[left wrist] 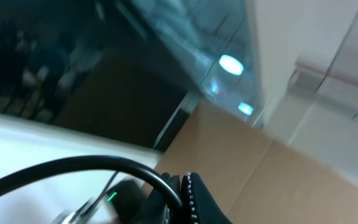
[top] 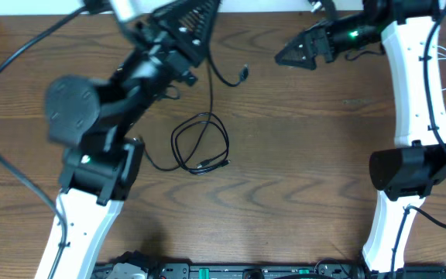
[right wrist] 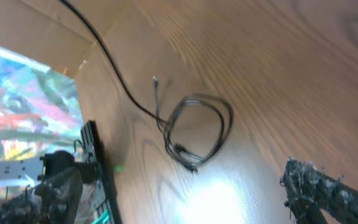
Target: Untangle cables
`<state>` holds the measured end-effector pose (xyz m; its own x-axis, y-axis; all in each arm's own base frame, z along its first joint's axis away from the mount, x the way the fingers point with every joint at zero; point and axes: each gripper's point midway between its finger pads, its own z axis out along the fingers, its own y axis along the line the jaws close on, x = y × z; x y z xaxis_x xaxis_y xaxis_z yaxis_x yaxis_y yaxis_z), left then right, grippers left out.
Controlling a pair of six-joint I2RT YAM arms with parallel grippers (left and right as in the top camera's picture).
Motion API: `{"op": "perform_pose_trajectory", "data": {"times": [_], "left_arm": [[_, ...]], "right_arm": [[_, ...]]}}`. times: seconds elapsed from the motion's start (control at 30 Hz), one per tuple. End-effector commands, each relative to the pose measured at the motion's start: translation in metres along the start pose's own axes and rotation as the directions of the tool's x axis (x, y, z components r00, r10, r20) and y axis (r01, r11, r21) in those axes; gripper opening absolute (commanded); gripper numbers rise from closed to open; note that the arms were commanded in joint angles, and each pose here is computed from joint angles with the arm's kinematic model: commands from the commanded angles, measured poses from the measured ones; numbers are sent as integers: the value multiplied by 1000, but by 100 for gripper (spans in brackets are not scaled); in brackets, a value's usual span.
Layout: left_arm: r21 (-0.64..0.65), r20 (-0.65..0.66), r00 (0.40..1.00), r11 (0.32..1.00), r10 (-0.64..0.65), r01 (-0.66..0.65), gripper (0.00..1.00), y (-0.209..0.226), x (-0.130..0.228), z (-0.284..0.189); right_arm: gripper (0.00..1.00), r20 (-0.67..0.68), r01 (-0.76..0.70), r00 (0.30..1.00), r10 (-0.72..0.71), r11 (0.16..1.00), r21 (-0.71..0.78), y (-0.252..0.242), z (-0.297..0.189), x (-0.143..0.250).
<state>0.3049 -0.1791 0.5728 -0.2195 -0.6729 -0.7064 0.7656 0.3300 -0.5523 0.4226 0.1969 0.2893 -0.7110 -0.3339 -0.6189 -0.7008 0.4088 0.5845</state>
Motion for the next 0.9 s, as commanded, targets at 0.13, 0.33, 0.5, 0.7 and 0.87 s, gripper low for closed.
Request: {"op": "perform_pose_trajectory", "data": {"times": [0.13, 0.33, 0.5, 0.7, 0.87], "left_arm": [[39, 170, 975, 989, -145, 140, 8, -18, -46, -9], [57, 238, 963, 991, -129, 119, 7, -25, -61, -13], [61, 241, 963, 992, -121, 109, 7, -28, -65, -18], [13, 210, 974, 997, -82, 82, 7, -17, -75, -32], [-37, 88, 994, 997, -66, 70, 7, 0, -64, -42]], "right_arm": [[99, 36, 159, 987, -155, 964, -215, 57, 49, -9], [87, 10, 270, 961, -277, 927, -258, 82, 105, -5], [87, -27, 302, 950, -312, 935, -187, 80, 166, 0], [81, -21, 300, 950, -311, 931, -210, 90, 211, 12], [1, -34, 219, 974, -226, 967, -130, 78, 215, 7]]}}
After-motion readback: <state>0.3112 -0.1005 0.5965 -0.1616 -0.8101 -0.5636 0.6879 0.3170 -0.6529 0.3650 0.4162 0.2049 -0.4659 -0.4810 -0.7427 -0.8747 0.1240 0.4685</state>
